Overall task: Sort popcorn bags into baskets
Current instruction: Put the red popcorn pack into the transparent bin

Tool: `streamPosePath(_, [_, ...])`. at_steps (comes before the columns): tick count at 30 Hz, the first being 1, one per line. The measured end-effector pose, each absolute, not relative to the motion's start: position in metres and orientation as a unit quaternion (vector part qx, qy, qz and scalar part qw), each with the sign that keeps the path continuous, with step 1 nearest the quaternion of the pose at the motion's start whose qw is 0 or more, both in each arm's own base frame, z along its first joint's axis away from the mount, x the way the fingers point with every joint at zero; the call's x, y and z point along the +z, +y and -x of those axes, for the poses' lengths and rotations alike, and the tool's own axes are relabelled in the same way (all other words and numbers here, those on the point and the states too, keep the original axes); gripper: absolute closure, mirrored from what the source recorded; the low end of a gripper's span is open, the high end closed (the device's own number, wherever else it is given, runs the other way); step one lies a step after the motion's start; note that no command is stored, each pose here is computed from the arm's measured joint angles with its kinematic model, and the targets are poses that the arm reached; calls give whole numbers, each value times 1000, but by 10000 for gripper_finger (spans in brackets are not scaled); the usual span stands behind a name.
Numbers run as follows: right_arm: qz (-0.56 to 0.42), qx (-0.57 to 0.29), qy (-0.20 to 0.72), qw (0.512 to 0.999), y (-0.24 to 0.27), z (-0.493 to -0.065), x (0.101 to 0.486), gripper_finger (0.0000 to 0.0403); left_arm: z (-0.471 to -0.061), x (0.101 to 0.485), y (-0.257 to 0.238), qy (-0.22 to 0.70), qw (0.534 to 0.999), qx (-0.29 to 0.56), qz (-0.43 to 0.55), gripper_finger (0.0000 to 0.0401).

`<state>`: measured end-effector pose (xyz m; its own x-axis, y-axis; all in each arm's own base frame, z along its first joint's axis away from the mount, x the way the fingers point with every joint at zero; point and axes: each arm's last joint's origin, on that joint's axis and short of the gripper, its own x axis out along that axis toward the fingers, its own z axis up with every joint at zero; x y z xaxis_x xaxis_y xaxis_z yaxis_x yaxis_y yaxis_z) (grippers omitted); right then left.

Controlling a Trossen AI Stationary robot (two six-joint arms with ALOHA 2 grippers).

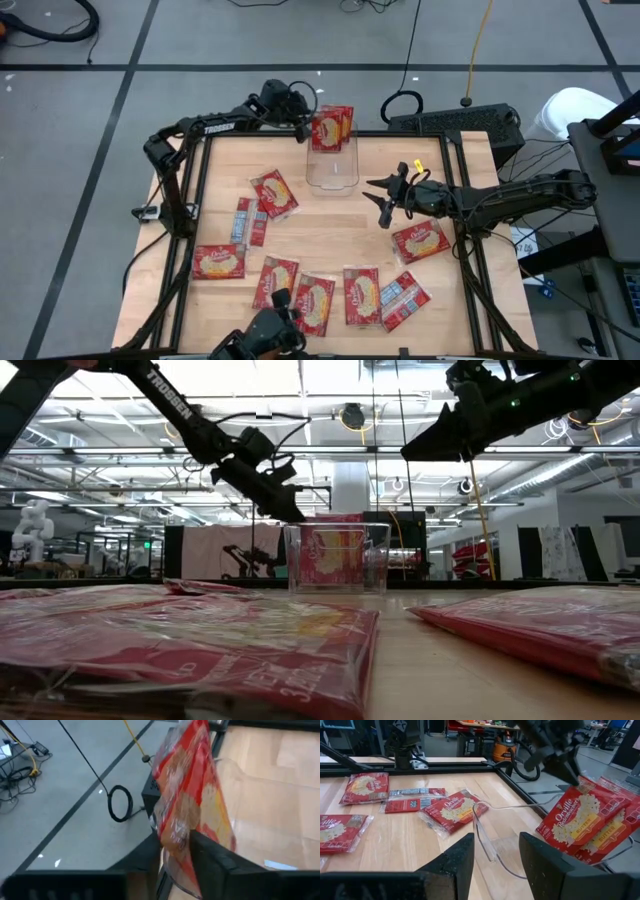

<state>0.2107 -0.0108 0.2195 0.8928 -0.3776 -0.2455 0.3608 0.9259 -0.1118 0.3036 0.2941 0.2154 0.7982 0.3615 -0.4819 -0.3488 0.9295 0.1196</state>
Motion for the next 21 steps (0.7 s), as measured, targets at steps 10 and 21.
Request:
streamPosePath(10, [33, -189, 133, 972, -10, -211, 219, 252, -312, 220, 289, 230, 957, 177, -20, 393])
streamPosePath(21, [34, -189, 136, 972, -10, -211, 219, 252, -332, 229, 273, 196, 960, 192, -62, 397])
